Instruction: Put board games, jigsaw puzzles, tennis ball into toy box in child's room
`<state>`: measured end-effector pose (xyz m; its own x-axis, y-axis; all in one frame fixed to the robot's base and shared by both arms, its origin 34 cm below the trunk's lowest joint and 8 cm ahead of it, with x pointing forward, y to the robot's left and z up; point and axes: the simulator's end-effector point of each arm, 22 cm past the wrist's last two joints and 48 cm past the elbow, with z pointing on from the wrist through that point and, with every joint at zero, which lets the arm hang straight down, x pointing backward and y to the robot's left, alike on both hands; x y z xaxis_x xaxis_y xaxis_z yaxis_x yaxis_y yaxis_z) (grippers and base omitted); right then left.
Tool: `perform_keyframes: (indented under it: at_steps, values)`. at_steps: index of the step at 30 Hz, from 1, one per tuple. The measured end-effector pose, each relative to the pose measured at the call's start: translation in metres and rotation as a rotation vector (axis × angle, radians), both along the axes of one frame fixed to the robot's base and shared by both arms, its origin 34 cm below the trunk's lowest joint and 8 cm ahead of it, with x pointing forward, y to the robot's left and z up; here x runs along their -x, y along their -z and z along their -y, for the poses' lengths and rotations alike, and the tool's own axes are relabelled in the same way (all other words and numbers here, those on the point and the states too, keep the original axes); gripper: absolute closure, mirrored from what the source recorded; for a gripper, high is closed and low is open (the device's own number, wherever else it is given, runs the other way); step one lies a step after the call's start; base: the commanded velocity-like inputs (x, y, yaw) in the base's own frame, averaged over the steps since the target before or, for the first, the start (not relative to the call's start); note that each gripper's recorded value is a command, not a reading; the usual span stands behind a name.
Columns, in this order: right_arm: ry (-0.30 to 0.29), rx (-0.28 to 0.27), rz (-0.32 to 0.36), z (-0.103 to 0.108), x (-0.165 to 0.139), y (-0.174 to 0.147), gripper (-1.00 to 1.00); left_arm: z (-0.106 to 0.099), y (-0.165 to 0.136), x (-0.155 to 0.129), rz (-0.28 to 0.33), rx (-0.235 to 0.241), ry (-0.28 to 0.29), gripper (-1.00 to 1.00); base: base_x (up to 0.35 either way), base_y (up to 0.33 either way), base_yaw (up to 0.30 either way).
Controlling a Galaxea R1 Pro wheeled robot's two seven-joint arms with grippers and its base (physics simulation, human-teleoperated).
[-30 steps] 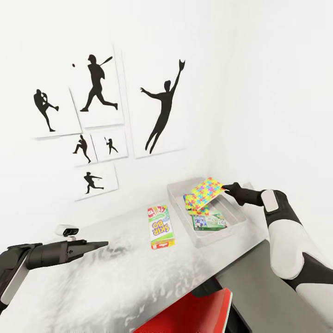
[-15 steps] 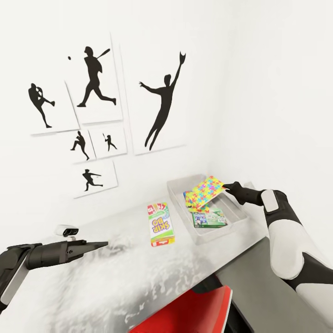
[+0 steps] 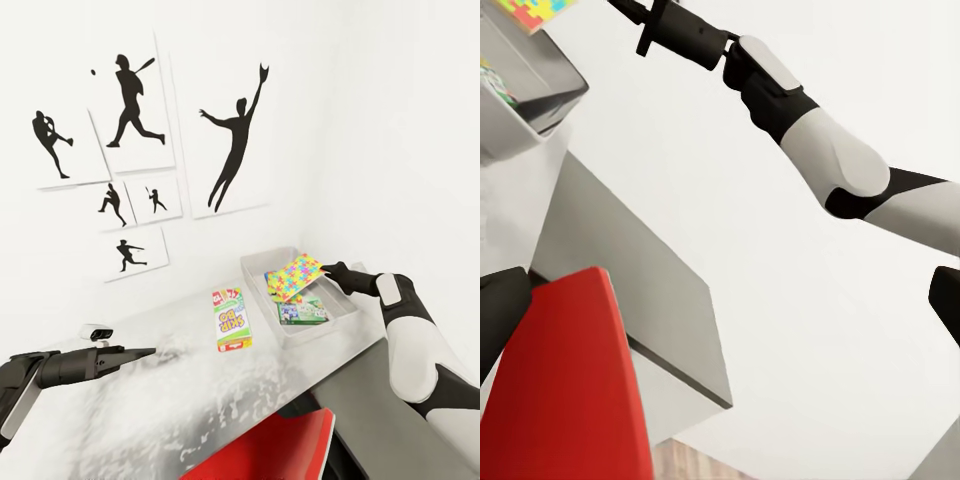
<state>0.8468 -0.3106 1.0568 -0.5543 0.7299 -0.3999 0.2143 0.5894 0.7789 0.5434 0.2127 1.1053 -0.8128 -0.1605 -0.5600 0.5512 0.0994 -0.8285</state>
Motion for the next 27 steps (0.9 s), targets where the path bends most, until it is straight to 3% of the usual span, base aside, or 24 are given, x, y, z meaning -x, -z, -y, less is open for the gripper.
perform_keyframes:
  at_steps: [27]
  values:
    - [-0.003, -0.005, -0.023, 0.000, 0.000, 0.013, 1.00, 0.000, 0.008, -0.002, -0.018, 0.000, 0.000, -1.00, 0.000, 0.000, 0.000]
